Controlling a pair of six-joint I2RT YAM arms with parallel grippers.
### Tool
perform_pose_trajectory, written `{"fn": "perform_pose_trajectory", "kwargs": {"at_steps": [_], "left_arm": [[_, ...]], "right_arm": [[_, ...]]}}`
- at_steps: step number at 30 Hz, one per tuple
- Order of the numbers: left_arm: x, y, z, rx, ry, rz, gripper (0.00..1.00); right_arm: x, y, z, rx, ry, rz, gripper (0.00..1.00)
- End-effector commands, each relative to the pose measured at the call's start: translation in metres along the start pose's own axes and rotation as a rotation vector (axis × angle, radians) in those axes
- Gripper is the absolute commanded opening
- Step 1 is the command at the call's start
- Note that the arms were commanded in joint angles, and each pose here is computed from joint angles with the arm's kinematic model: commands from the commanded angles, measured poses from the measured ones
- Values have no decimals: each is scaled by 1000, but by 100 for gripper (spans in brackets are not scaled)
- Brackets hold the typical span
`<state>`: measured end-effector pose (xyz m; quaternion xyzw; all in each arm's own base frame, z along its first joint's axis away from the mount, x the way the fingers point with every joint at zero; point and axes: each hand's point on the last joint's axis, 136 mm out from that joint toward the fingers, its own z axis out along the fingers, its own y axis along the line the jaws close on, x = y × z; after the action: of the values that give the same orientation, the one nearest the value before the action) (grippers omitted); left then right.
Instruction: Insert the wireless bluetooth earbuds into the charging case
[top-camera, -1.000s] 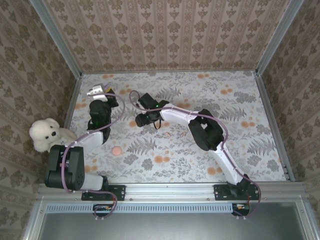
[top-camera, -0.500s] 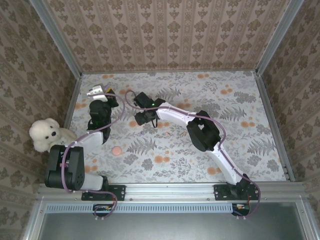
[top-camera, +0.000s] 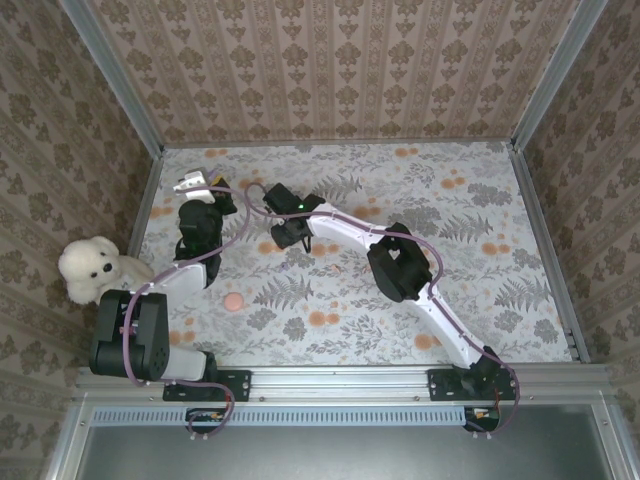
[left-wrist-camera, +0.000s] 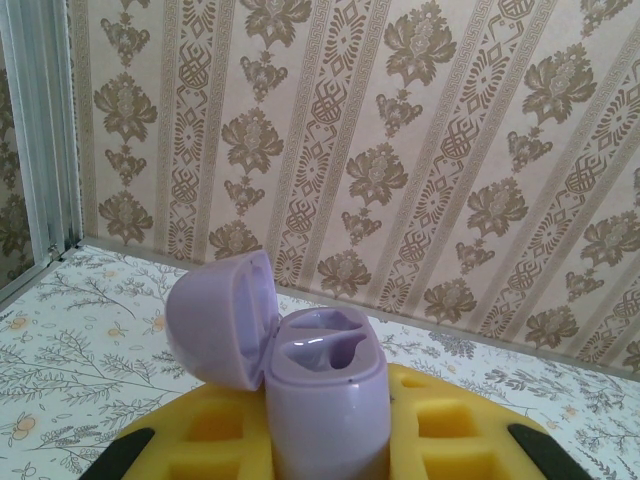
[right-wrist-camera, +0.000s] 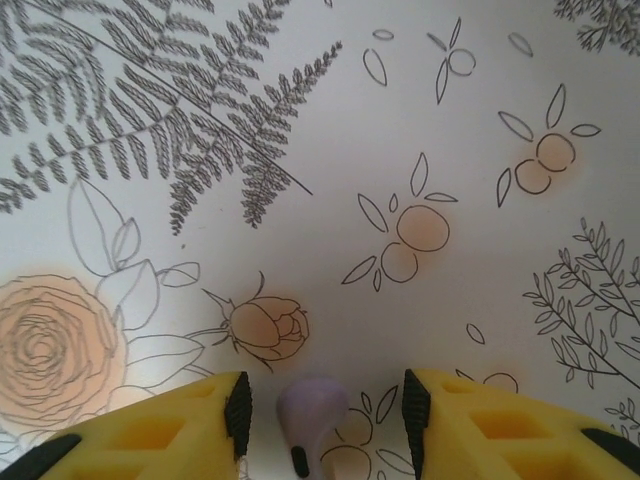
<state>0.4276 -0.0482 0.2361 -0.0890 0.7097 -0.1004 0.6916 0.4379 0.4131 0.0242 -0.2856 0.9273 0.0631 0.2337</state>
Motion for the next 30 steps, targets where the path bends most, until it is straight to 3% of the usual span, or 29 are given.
{"fn": "perform_pose_trajectory", "kwargs": {"at_steps": [1, 17, 30], "left_arm": [[-1, 4, -1, -8, -5, -16, 0], [-1, 3, 0, -2, -4, -30, 0], [-1, 2, -1, 3, -1, -27, 0]], "right_arm": [[12, -1, 5, 44, 53, -56, 47], [18, 3, 5, 82, 78, -121, 38], [15, 0, 13, 114, 79, -96, 37]]}}
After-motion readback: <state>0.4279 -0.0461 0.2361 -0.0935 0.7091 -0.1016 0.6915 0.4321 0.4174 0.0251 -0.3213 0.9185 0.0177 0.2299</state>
